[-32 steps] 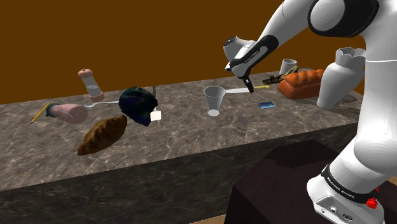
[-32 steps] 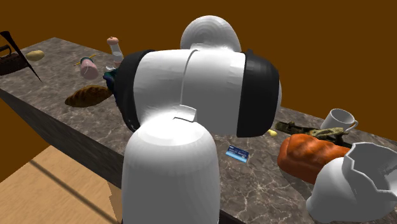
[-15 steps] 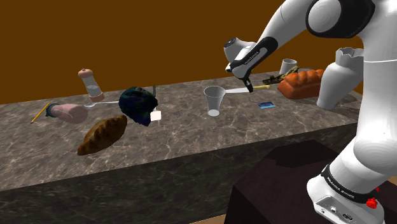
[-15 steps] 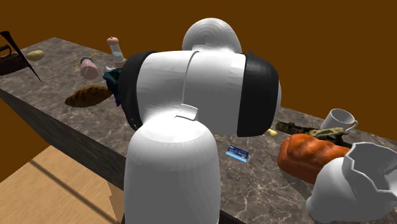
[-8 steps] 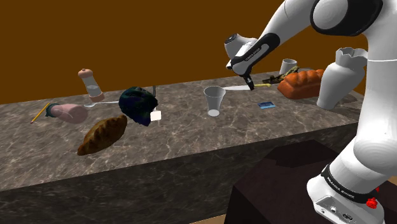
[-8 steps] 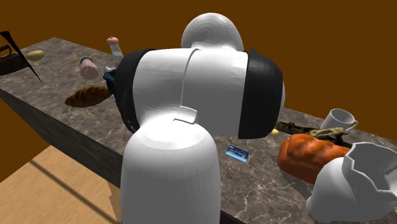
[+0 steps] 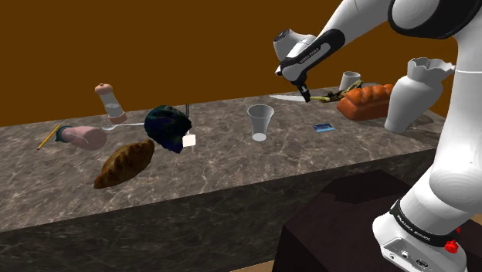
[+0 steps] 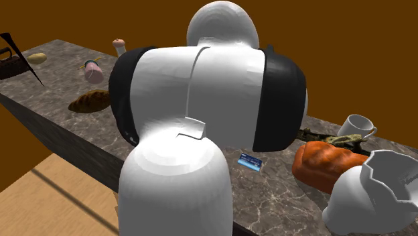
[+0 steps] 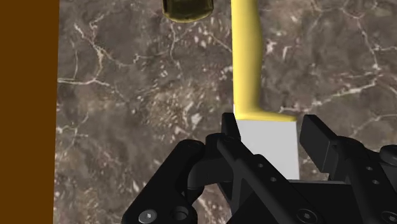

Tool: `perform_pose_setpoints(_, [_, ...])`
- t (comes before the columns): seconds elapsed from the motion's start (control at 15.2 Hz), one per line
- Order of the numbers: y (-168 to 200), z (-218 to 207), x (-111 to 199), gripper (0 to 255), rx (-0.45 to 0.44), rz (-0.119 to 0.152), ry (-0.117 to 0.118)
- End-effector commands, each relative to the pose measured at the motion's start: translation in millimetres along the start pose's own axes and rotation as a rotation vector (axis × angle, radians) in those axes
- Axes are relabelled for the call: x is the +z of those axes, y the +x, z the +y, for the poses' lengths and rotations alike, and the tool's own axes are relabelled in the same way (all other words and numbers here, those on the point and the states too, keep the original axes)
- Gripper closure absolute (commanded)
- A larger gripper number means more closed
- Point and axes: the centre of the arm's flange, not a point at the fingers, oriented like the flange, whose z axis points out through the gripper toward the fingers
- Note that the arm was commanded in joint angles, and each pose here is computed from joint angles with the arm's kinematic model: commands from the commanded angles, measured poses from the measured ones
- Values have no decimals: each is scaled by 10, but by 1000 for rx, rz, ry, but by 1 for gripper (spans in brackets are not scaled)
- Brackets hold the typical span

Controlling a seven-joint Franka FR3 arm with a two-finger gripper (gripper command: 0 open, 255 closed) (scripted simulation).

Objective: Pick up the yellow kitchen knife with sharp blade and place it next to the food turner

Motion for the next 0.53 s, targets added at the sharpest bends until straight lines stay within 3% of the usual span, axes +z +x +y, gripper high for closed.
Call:
perform_pose_setpoints(0.0, [-46,11,-93,255,0,0,0])
perform_pose_setpoints(0.46, [-229,58,-410,255,0,0,0])
